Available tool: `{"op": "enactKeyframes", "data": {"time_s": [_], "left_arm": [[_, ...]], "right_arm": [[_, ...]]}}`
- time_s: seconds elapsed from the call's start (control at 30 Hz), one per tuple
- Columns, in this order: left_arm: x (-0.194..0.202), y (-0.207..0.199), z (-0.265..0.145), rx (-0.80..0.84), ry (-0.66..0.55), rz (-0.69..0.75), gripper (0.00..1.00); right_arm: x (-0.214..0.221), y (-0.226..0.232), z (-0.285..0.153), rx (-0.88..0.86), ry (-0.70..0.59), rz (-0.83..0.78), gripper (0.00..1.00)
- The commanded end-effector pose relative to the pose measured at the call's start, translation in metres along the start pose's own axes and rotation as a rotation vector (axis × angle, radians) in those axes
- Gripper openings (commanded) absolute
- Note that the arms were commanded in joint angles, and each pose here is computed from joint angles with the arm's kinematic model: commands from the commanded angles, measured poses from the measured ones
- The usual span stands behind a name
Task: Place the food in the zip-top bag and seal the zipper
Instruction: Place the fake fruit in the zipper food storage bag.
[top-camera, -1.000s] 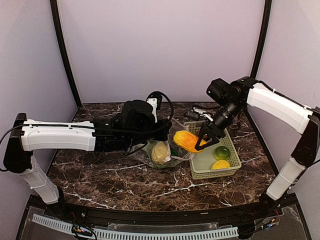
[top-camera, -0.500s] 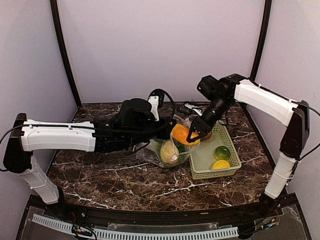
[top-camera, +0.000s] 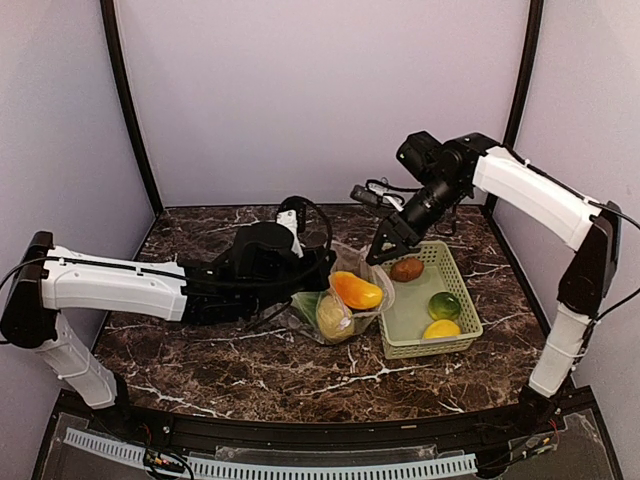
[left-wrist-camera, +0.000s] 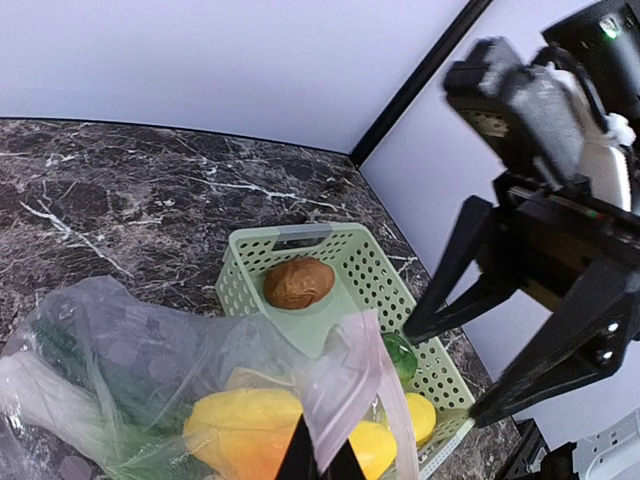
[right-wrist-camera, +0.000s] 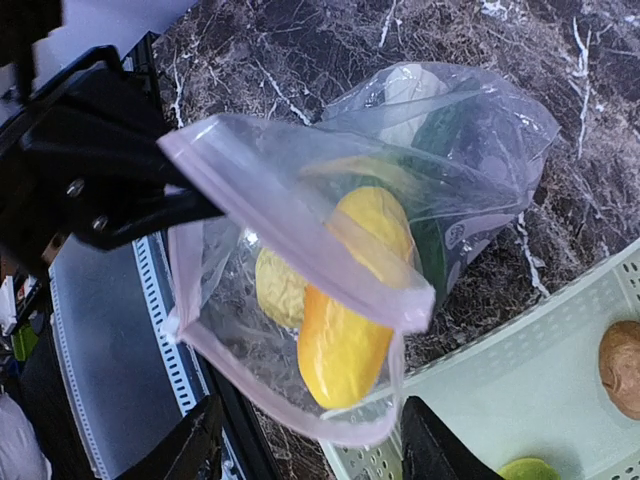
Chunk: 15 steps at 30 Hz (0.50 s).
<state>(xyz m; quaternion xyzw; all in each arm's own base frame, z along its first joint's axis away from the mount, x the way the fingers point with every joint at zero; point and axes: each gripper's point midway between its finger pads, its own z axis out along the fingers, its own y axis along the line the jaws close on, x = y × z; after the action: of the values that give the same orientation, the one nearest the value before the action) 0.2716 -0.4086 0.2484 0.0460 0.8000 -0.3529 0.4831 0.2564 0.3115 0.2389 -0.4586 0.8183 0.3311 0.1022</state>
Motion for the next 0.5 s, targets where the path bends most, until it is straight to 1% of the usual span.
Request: {"op": "enactKeyframes", "data": {"time_s": [0.0,0.13,0.2,0.27,0.37,0.47], "left_arm": [[-0.034,0.014,-0.027,-0.021,-0.171,-0.155,0.01],[-0.037,0.019,-0.03,-0.039,-0.191,-0.16,0.01],[-0.039,0.018,-0.031,-0.038,-0.195,-0.159,0.01],[-0.039,0.018,-0.031,-0.036,-0.196,-0.16,0.01],[-0.038,0.017,-0.03,-0.032,-0.194,-0.163,0.01],[-0.037,0.016,-0.029,-0.029,-0.191,-0.162,0.01]], "right_arm": [[0.005,0.008,-0.029,0.039,-0.063,-0.031,0.59],[0.025,-0.017,-0.024,0.17,-0.012,-0.013,0.58],[0.039,-0.02,-0.014,0.15,0.024,0.016,0.58],[0.046,-0.015,-0.003,0.089,0.037,0.04,0.58],[0.044,-0.011,0.005,0.027,0.032,0.054,0.56],[0.036,-0.02,0.009,0.044,0.023,0.043,0.51]]}}
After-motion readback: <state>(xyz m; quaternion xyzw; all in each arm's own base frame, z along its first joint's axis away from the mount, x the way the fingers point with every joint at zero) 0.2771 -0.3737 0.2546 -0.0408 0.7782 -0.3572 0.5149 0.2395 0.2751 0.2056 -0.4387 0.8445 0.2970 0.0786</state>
